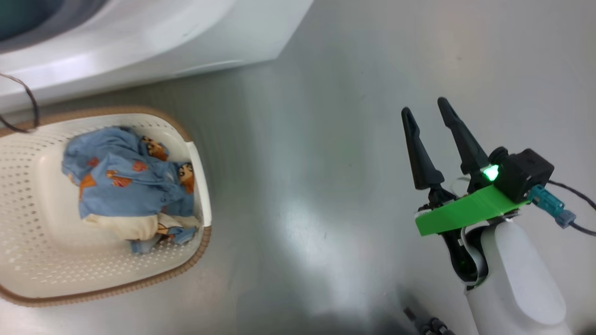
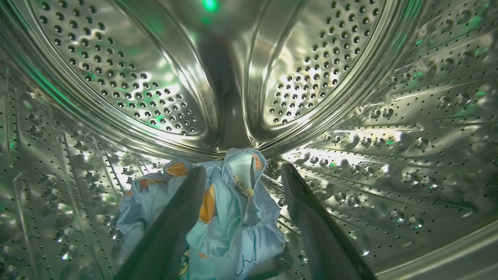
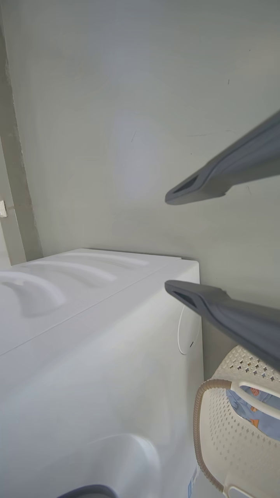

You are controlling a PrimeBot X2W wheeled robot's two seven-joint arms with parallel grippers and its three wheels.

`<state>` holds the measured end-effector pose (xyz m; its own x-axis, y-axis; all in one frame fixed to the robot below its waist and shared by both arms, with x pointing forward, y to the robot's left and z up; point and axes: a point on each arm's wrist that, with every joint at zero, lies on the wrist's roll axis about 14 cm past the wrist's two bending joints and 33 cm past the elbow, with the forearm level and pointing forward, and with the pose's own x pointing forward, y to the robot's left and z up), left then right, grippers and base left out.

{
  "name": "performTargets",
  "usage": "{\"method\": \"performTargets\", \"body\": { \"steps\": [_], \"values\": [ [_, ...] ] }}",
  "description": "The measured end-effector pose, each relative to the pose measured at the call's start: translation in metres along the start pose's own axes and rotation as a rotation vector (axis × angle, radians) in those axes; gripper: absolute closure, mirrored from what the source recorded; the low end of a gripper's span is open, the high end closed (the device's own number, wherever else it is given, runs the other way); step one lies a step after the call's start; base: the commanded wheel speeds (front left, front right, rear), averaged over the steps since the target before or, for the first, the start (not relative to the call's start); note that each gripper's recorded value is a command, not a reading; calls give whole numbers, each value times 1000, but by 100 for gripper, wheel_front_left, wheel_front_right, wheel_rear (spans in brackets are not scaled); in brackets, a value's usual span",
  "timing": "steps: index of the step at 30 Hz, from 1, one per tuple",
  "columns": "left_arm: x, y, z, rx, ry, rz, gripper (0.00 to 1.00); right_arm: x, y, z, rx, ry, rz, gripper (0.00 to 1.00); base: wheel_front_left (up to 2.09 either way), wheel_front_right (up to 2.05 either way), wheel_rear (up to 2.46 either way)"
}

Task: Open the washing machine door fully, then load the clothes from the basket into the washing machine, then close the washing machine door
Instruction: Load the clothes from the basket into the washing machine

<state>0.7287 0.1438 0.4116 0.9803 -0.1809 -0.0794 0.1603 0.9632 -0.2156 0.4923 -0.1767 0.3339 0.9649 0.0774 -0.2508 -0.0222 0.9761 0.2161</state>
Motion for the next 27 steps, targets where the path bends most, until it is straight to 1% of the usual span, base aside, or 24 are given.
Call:
{"method": "performTargets", "body": {
  "steps": [4, 9, 14, 20, 24, 27],
  "values": [
    [-13, -6, 12, -15, -18, -1, 0, -4, 7, 8, -1, -14, 13, 0, 0, 0, 0],
    [-34, -3, 22, -5, -32, 12, 0, -6, 16, 23, 2, -45, 34, 0, 0, 0, 0],
    [-56, -11, 28, -4, -41, 7, 0, -11, 23, 35, 2, -71, 47, 0, 0, 0, 0],
    [-83, -13, 35, 1, -50, 10, 0, -21, 29, 46, 6, -87, 56, 0, 0, 0, 0],
    [-101, -18, 38, -15, -60, 13, 0, -25, 34, 59, 5, -118, 66, 0, 0, 0, 0],
    [-117, -22, 38, -21, -65, 15, 0, -33, 35, 63, 6, -121, 64, 0, 0, 0, 0]
  ]
}}
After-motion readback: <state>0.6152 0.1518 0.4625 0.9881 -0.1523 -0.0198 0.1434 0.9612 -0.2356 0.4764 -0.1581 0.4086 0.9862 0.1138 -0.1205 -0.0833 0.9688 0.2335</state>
